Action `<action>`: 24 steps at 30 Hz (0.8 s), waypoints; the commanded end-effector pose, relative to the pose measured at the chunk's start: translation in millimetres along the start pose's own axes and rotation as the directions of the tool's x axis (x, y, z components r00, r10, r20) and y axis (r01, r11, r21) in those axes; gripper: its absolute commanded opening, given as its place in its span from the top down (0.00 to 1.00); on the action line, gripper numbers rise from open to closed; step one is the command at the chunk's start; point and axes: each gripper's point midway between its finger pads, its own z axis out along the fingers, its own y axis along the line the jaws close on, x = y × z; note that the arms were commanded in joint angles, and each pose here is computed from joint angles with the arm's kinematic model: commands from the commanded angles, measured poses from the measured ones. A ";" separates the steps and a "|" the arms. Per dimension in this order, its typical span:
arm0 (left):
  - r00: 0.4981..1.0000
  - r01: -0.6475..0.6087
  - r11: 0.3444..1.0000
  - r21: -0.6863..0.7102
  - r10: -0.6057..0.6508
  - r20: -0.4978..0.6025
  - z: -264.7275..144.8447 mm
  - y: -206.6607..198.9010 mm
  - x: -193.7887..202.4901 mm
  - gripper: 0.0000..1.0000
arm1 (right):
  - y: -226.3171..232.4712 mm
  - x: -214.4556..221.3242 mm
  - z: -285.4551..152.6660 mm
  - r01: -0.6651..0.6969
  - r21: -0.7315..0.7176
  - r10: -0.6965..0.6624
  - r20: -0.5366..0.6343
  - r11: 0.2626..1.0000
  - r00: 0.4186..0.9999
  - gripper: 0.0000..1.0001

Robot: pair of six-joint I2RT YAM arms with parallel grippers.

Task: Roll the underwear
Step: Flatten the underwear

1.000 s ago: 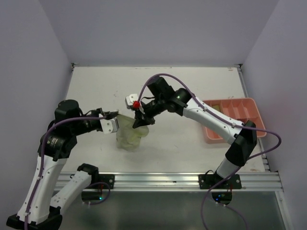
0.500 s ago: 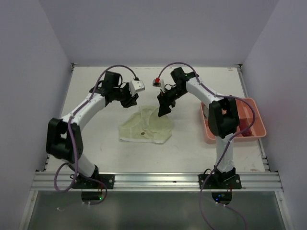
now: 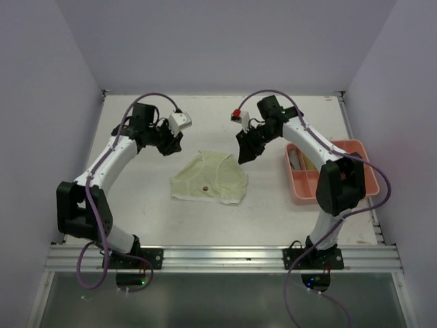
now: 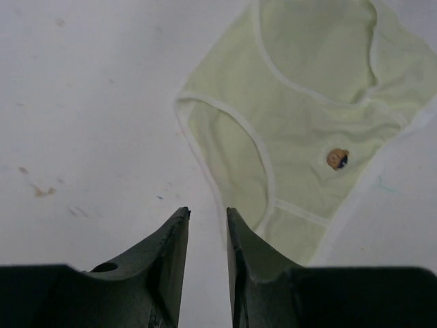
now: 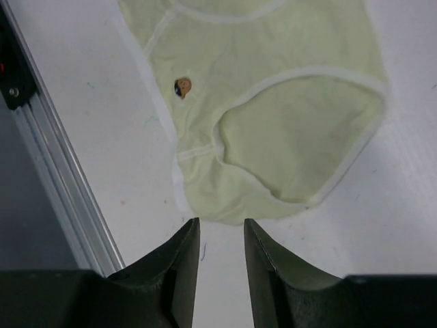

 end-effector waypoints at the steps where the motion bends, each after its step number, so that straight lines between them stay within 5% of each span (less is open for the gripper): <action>1: 0.978 0.122 0.969 0.217 -0.080 -0.195 8.0 -63.5 75.9 0.69 | 16.1 49.7 8.3 -0.084 -0.014 0.082 -0.103 0.996 0.991 0.64; 14: 0.868 0.271 0.953 0.139 -0.179 -0.462 44.8 -60.6 168.2 0.76 | 8.4 105.6 86.5 -0.154 0.032 0.155 -0.342 0.988 0.927 0.69; 20: 0.858 0.281 0.953 0.115 -0.195 -0.476 37.8 -60.9 178.4 0.73 | -22.0 150.1 95.0 -0.108 0.133 0.160 -0.490 0.985 0.857 0.72; 24: 0.851 0.290 0.953 0.092 -0.212 -0.481 25.4 -57.3 184.4 0.73 | -40.6 137.8 80.3 -0.033 0.195 0.124 -0.477 0.980 0.870 0.76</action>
